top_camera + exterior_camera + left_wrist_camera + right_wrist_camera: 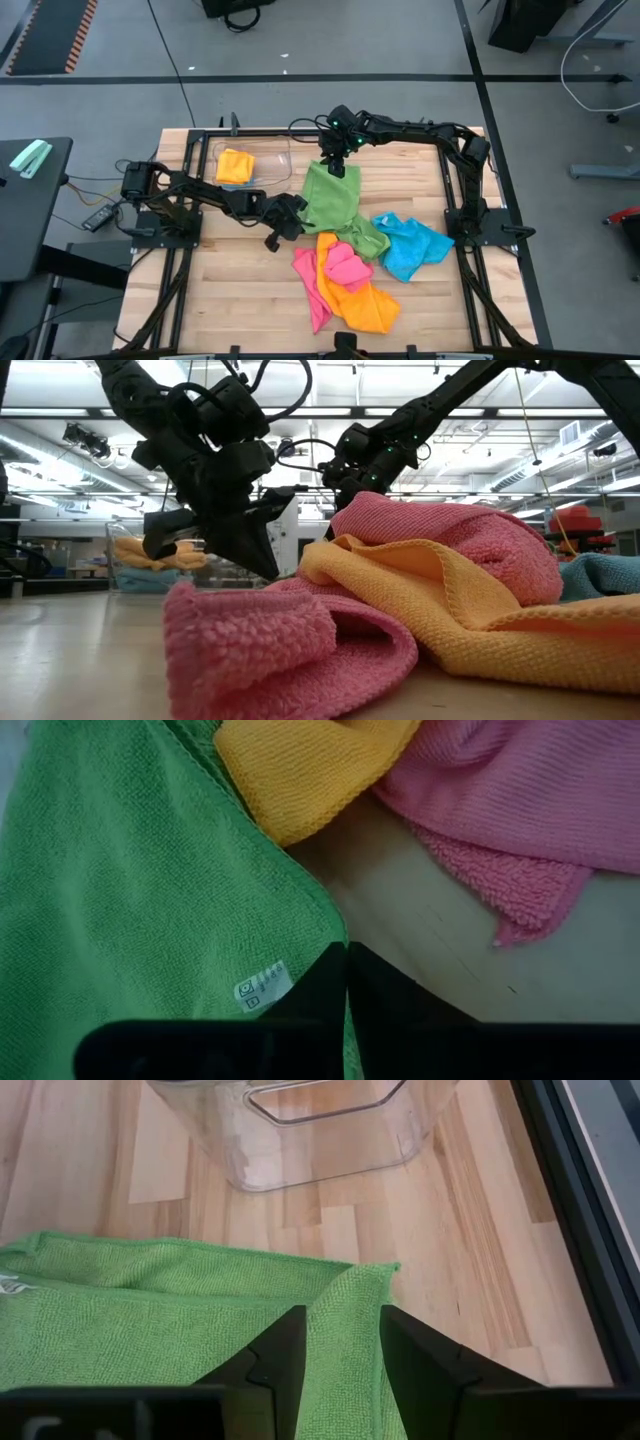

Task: Fold microfiber towels
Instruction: Fold the left green microfiber towel

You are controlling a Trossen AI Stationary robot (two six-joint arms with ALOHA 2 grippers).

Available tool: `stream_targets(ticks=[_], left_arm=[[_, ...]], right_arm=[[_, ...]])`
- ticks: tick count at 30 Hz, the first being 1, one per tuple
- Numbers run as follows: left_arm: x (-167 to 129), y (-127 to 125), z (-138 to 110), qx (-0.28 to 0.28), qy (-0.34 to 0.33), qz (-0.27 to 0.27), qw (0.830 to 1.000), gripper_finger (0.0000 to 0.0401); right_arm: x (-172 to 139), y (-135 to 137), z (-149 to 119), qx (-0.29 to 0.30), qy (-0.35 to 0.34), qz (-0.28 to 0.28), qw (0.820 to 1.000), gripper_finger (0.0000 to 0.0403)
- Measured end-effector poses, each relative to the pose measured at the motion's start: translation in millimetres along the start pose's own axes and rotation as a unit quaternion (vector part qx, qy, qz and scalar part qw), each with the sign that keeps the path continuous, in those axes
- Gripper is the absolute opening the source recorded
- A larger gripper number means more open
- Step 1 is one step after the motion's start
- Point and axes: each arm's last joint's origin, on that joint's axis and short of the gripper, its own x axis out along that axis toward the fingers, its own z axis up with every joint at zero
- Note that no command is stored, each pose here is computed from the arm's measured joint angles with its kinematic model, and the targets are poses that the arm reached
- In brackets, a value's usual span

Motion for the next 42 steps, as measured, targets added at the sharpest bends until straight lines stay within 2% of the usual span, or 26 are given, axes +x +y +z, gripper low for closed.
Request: stream_targets(ticks=[3,10,14,18,30,33,39,42], left_arm=[[0.0,-0.1,-0.1,0.000,0.000,0.000,1.000,0.0031],[0.3,0.0,-0.5,0.000,0.001,-0.001,1.000,0.0085],[6.2,-1.4,-6.1,-0.004,0.015,-0.007,1.000,0.0095],[9.0,-2.5,-7.4,-0.003,0.023,-0.004,1.000,0.0084],[9.2,-3.1,-5.4,-0.001,0.017,-0.002,1.000,0.0010],[9.2,-3.2,-5.3,-0.001,0.017,-0.002,1.000,0.0008],[9.2,-3.1,-5.4,-0.004,0.017,-0.002,1.000,0.0032],[9.2,-3.0,-5.5,-0.004,0.021,0.001,1.000,0.0021]], right_arm=[[0.0,0.0,0.0,0.000,0.000,0.000,1.000,0.0138],[0.1,0.0,-0.1,0.000,0.000,0.000,1.000,0.0138],[0.1,0.0,-0.1,0.000,0.000,0.000,1.000,0.0138],[0.1,0.0,-0.1,0.000,0.000,0.000,1.000,0.0138],[0.2,0.0,-0.2,0.000,0.001,0.000,1.000,0.0138],[0.2,0.1,-0.4,0.001,0.002,0.001,1.000,0.0138],[0.2,0.1,-0.6,0.001,0.003,0.001,1.000,0.0138],[0.2,0.2,-0.9,0.002,0.004,0.001,1.000,0.0138]])
